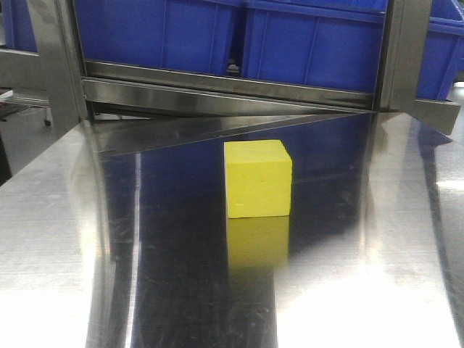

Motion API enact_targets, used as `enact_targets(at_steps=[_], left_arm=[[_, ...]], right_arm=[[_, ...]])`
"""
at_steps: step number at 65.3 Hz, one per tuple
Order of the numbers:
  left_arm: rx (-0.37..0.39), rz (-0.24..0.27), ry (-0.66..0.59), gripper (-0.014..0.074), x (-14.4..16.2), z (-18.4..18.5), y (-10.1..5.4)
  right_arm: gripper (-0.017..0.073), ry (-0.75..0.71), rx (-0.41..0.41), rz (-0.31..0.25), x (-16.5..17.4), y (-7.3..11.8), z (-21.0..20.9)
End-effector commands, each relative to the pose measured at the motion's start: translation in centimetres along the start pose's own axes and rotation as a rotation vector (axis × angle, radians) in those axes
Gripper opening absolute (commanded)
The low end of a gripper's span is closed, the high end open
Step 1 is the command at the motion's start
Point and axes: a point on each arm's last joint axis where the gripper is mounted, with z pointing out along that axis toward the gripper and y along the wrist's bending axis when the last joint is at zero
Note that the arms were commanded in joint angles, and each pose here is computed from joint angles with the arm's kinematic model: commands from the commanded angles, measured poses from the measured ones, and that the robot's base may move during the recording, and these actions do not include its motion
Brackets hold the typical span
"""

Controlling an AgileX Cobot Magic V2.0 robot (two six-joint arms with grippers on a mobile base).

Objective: Place yellow foam block on left shelf second layer
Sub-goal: 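Lower the right gripper over the yellow foam cube on the steel table, then close the right gripper on the yellow foam cube and lift it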

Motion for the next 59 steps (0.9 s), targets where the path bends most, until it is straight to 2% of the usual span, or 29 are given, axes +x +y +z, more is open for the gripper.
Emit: enact_targets(at_steps=[1, 9, 13, 25, 30, 38, 41, 46, 52, 59], left_arm=[[0.018, -0.006, -0.052, 0.0137, 0.1, 0.1, -0.1], [0.018, -0.006, -0.052, 0.0137, 0.1, 0.1, -0.1], [0.018, -0.006, -0.052, 0.0137, 0.1, 0.1, -0.1], [0.018, -0.006, -0.052, 0.0137, 0.1, 0.1, -0.1], [0.018, -0.006, -0.052, 0.0137, 0.1, 0.1, -0.1], [0.018, -0.006, -0.052, 0.0137, 0.1, 0.1, -0.1], [0.018, -0.006, -0.052, 0.0137, 0.1, 0.1, -0.1], [0.016, -0.006, -0.046, 0.0137, 0.2, 0.2, -0.1], [0.018, -0.006, -0.052, 0.0137, 0.1, 0.1, -0.1], [0.018, -0.006, -0.052, 0.0137, 0.1, 0.1, -0.1]], right_arm=[[0.0339, -0.009, -0.046, -0.016, -3.3, 0.4, 1.1], [0.0547, 0.146, -0.166, -0.043, -5.0, 2.0, 3.6], [0.0603, 0.241, -0.225, -0.066, -5.7, 3.1, 5.3], [0.063, 0.446, -0.388, -0.15, -6.3, 7.6, 10.1], [0.063, 0.538, -0.432, -0.134, -6.4, 9.9, 11.8], [0.063, 0.679, -0.427, -0.029, -6.5, 13.2, 14.5], [0.063, 0.731, -0.405, 0.015, -6.7, 14.4, 15.5], [0.063, 0.819, -0.341, 0.044, -6.4, 16.3, 17.3], [0.063, 0.873, -0.295, 0.042, -6.0, 18.4, 18.7], [0.0624, 0.891, -0.309, 0.025, -5.7, 20.9, 19.9]])
